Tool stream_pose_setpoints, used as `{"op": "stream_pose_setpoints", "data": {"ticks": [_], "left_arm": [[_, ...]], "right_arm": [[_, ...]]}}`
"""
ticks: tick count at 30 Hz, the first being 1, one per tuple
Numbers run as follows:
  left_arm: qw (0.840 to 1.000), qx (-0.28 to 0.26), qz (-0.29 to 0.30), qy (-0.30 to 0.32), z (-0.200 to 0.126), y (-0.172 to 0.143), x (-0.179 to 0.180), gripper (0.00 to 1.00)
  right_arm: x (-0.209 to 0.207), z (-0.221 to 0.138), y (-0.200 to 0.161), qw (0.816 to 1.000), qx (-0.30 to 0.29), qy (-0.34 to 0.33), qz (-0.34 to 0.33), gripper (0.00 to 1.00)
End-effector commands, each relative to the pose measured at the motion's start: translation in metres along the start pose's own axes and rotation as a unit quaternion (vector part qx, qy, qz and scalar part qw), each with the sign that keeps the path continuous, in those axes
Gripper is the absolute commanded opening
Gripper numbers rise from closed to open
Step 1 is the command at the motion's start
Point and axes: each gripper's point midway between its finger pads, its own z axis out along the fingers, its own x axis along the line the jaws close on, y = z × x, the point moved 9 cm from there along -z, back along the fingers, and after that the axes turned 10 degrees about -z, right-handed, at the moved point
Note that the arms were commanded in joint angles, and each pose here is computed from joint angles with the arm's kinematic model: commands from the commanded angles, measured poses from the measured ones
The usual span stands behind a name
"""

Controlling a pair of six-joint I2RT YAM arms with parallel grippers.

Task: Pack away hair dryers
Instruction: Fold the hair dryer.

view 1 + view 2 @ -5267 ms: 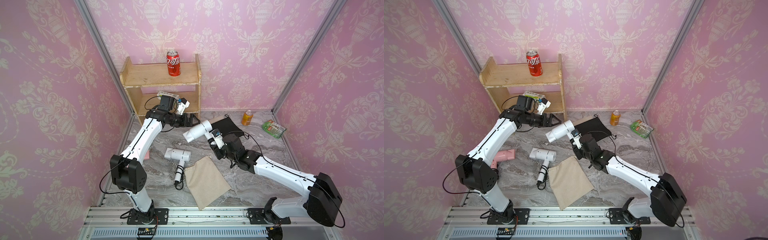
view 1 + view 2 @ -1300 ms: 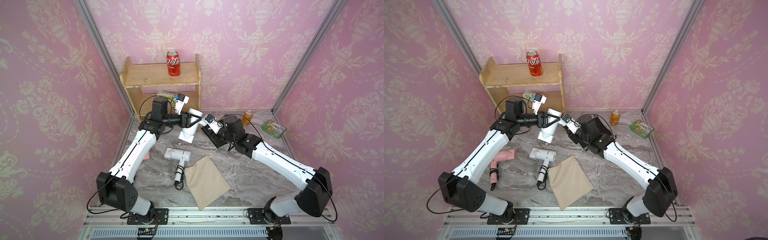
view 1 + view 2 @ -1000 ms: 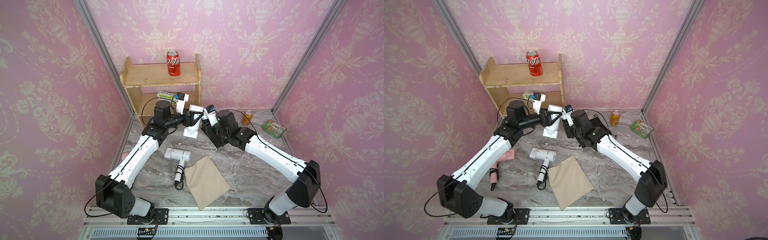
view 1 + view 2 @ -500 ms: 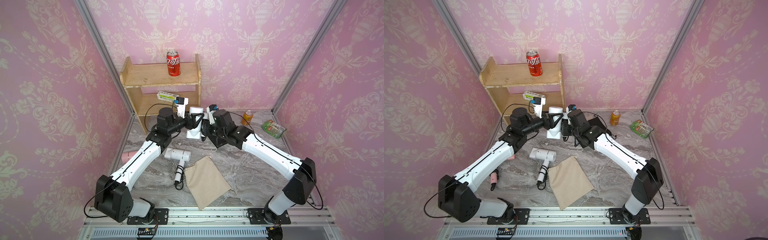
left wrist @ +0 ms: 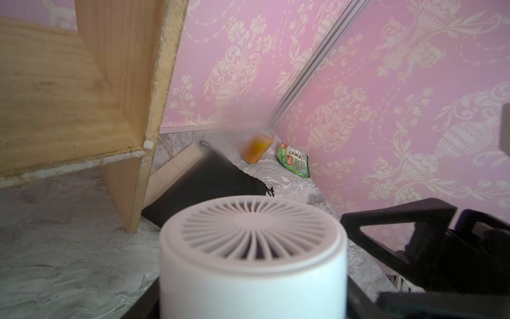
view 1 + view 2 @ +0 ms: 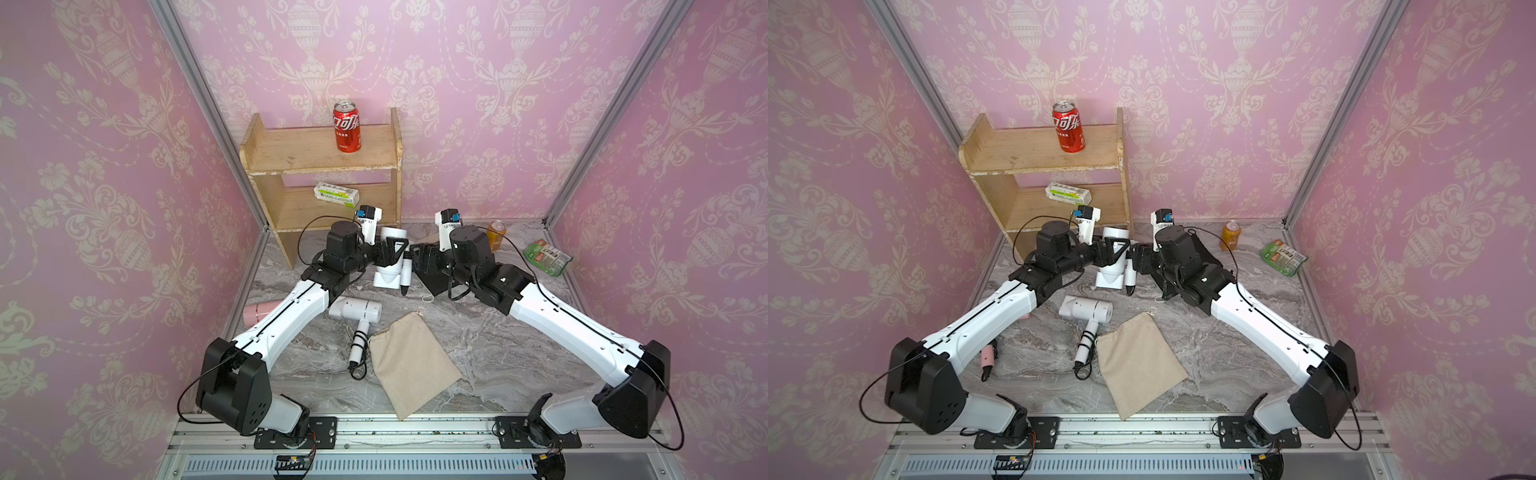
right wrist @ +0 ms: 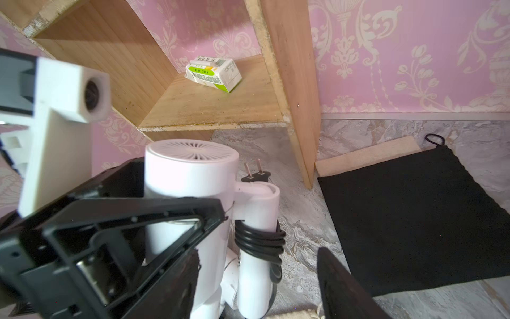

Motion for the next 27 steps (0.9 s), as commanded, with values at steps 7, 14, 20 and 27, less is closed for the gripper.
{"op": "stream_pose_setpoints", "data": {"ticks": [7,14,20,27], "left_arm": [[0.999,-0.023,0.002,-0.036,-0.005,0.016,-0.02,0.51],[0.996,-0.029,-0.021,-0.079,-0.004,0.025,-0.032,0.51],[0.992,-0.036,-0.041,-0.116,-0.001,0.032,-0.039,0.52],[0.989,-0.04,-0.051,-0.13,0.005,0.036,-0.039,0.52]], "right_arm": [[-0.065,0.004,-0.036,0.996,0.034,-0.069,0.045,0.69],[-0.065,0.027,-0.049,0.995,0.06,-0.032,0.076,0.69],[-0.059,0.046,-0.057,0.992,0.077,0.009,0.1,0.69],[-0.029,0.052,-0.06,0.986,0.092,0.079,0.116,0.68]]}}
